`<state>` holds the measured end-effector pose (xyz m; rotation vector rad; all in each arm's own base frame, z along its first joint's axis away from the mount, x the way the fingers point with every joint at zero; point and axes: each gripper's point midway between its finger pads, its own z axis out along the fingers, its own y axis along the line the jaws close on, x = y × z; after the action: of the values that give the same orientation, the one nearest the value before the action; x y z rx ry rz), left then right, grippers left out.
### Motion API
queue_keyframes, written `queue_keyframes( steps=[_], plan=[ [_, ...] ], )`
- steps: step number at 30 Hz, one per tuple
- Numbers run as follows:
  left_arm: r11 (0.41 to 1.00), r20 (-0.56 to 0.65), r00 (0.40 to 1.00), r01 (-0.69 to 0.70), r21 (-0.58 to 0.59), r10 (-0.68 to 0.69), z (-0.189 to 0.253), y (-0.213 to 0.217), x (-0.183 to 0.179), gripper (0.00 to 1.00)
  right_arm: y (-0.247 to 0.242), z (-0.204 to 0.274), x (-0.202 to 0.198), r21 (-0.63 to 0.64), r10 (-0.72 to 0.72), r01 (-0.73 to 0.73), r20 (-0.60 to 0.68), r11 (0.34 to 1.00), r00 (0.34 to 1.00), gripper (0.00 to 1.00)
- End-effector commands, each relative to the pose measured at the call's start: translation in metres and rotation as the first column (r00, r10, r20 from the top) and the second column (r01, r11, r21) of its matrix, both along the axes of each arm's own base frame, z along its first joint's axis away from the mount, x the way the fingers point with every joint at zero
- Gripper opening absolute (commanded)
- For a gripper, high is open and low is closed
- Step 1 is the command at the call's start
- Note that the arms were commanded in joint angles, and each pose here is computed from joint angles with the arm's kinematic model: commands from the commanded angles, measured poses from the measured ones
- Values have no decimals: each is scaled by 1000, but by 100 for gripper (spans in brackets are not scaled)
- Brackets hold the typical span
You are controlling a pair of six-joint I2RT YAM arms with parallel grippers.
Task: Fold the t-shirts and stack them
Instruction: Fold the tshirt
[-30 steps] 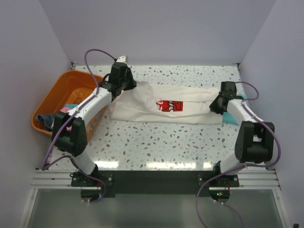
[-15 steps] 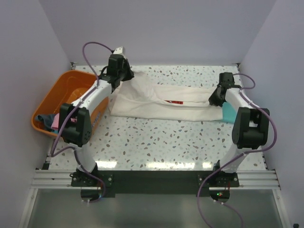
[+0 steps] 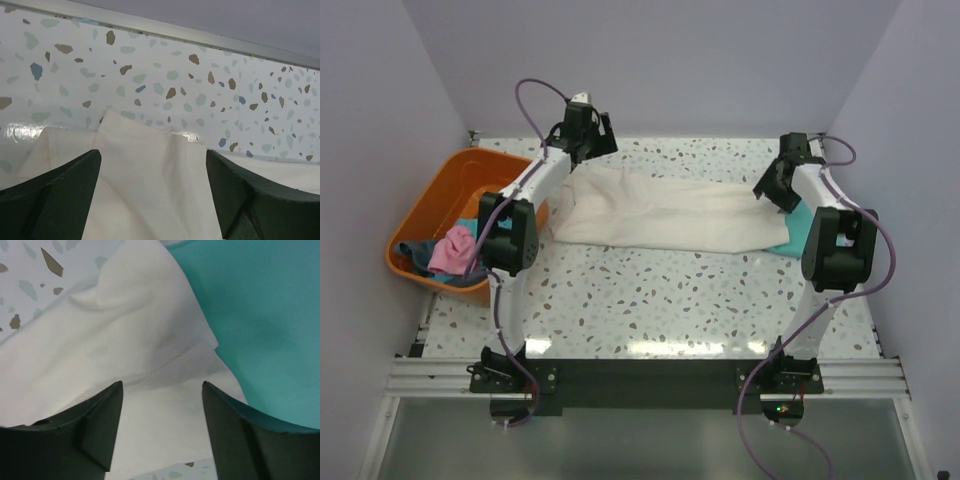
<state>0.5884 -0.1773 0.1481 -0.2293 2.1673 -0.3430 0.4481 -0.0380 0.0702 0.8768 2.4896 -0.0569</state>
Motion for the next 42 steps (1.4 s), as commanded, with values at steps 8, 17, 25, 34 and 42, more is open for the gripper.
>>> queue_keyframes(
  steps=[8,17,25,34,42],
  plan=[
    [997,31,999,-28,-66,30,54,12,-36,100,-4,60,8,-57,46,-40,124,998,991,99],
    [991,-136,985,91,-96,-104,-15,-40,-111,100,83,32,1,-29,368,-367,105,930,924,99],
    [997,-352,935,25,-72,-49,-100,-29,-147,100,139,-29,-11,21,448,-448,-35,894,893,99],
    [999,-394,918,-33,18,37,-145,-15,-97,100,162,-80,-112,118,418,-405,-128,907,899,99],
    [992,-301,947,82,-98,-108,-146,-66,-20,100,254,-93,-239,332,468,-418,-84,846,880,99]
  ],
)
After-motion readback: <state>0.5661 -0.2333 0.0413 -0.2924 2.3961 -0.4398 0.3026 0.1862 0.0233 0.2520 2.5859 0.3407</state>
